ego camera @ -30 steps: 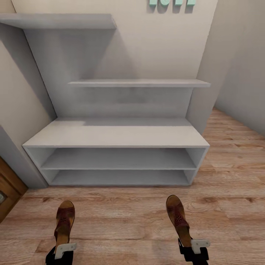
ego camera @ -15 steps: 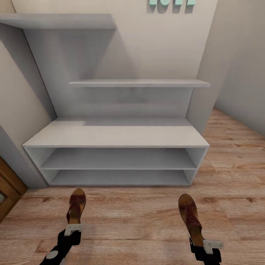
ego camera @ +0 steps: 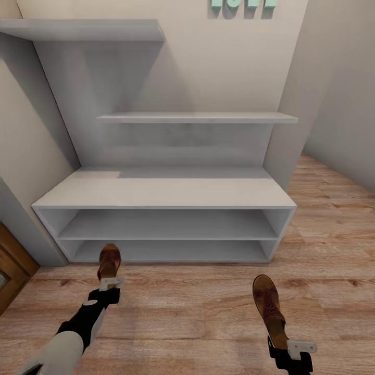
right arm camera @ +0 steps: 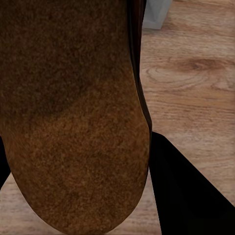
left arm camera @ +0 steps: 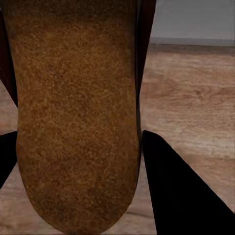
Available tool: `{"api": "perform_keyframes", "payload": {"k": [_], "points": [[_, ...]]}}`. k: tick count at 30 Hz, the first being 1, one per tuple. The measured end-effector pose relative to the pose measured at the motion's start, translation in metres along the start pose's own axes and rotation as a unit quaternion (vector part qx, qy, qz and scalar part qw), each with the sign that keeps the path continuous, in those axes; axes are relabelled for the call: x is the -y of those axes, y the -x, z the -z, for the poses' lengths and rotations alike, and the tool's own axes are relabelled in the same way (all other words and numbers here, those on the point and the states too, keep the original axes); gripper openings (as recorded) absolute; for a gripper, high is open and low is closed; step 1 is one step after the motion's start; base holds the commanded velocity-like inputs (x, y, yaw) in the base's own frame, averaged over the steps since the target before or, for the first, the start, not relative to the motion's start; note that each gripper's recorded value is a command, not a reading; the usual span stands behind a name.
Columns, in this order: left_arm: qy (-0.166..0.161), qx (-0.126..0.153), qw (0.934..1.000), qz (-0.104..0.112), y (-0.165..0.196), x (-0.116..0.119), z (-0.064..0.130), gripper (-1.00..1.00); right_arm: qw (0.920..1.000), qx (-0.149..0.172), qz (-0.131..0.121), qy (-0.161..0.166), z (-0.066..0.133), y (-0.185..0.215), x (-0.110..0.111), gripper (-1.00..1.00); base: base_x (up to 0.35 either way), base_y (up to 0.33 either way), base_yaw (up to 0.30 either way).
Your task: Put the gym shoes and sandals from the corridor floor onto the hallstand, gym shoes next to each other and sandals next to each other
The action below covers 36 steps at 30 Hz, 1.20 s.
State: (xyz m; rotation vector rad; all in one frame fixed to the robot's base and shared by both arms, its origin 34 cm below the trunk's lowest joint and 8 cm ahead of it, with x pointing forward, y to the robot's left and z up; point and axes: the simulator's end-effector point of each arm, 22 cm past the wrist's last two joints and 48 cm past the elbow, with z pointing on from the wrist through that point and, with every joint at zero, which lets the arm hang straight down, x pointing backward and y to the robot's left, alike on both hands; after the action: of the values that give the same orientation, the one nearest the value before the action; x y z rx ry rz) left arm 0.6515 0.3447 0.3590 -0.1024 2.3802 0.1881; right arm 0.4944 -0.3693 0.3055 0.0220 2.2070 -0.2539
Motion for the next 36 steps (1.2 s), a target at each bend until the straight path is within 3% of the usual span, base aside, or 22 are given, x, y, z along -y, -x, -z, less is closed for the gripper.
{"api": "perform_keyframes", "payload": {"k": [1, 3, 4, 5, 9, 17, 36], "points": [[0.024, -0.003, 0.9997, 0.001, 0.003, -0.008, 0.0, -1.0, 1.0, 0.0, 0.0, 0.0, 0.0, 0.0, 0.0, -1.0, 0.0, 0.0, 0.0], [0.031, -0.004, 0.9995, 0.001, 0.005, -0.009, 0.0, -1.0, 1.0, 0.0, 0.0, 0.0, 0.0, 0.0, -0.001, -1.0, 0.0, 0.0, 0.0], [0.029, -0.002, 0.9995, -0.011, 0.008, 0.0, 0.0, -1.0, 1.0, 0.0, 0.0, 0.0, 0.0, 0.0, -0.001, -1.0, 0.0, 0.0, 0.0], [0.022, 0.003, 0.9989, -0.041, 0.013, 0.011, 0.0, -1.0, 1.0, 0.0, 0.0, 0.0, 0.0, 0.0, -0.001, -1.0, 0.0, 0.0, 0.0], [0.017, 0.01, 0.9982, -0.057, 0.016, 0.017, 0.0, -1.0, 1.0, 0.0, -0.001, 0.001, 0.0, 0.0, -0.001, -1.0, 0.0, 0.0, 0.0], [0.006, 0.011, 0.9982, -0.059, 0.017, 0.031, 0.001, -1.0, 1.0, 0.0, -0.001, 0.001, 0.0, 0.0, -0.002, -1.0, 0.084, -0.005, 0.0], [-0.003, 0.01, 0.9984, -0.055, 0.017, 0.045, 0.003, -1.0, 1.0, 0.0, -0.001, 0.001, 0.0, 0.0, -0.001, -1.0, 0.289, -0.092, 0.0]]}}
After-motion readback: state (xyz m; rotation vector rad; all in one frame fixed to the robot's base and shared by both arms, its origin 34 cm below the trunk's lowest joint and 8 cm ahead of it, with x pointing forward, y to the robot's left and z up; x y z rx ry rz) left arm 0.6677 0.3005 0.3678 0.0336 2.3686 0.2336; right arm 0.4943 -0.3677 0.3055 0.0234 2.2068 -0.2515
